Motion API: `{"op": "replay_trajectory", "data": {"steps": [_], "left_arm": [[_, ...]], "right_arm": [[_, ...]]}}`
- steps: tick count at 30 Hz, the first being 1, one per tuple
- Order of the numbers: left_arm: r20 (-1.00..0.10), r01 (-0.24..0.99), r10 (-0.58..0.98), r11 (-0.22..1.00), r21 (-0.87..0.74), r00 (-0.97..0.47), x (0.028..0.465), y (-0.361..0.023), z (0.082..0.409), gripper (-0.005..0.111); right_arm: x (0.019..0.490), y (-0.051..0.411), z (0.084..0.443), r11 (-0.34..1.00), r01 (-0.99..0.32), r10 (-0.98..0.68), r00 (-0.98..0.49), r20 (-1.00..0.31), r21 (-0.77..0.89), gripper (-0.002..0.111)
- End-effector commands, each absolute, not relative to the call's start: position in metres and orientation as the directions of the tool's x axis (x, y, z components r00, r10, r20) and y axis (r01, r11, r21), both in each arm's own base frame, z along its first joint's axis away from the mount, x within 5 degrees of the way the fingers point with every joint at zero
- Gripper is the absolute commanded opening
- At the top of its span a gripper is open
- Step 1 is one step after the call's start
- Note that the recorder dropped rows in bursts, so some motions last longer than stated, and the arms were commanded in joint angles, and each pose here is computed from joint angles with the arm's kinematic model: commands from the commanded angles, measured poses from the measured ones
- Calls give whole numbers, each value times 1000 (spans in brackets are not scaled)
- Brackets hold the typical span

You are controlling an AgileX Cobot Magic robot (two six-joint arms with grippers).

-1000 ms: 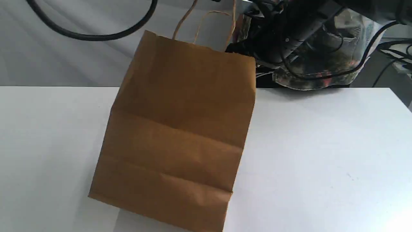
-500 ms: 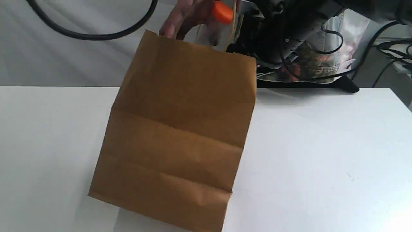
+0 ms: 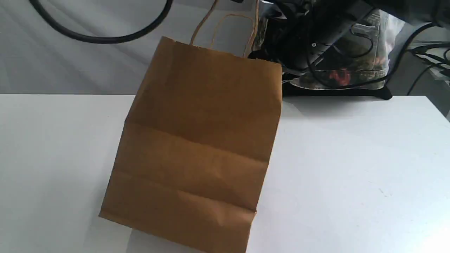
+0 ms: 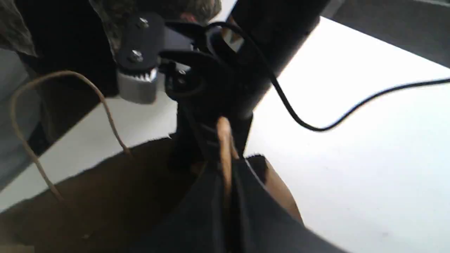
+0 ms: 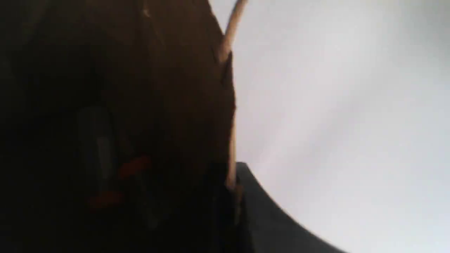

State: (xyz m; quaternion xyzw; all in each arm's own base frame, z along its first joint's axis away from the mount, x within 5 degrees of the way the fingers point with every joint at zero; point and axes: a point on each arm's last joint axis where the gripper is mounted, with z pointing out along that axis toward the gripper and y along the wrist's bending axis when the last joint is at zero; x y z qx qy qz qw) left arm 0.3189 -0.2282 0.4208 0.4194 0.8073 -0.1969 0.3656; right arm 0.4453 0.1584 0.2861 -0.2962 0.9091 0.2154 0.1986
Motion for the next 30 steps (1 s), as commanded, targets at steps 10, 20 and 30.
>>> {"op": "replay_trajectory", "data": {"steps": [10,20,30], "left_arm": [[-793,830,509,558,9,-334,277,-239,410,0],[-854,773,406,634,6,-326,245,-209,388,0],[-870,754,340,655,-54,-358,247,-211,376,0]], "right_arm": [[434,166,334,717,-674,-433,-629,-646,176,0],[428,173,331,703,-694,-479,-623,-618,155,0],[426,176,331,695,-697,-471,-628,-620,178,0]]}}
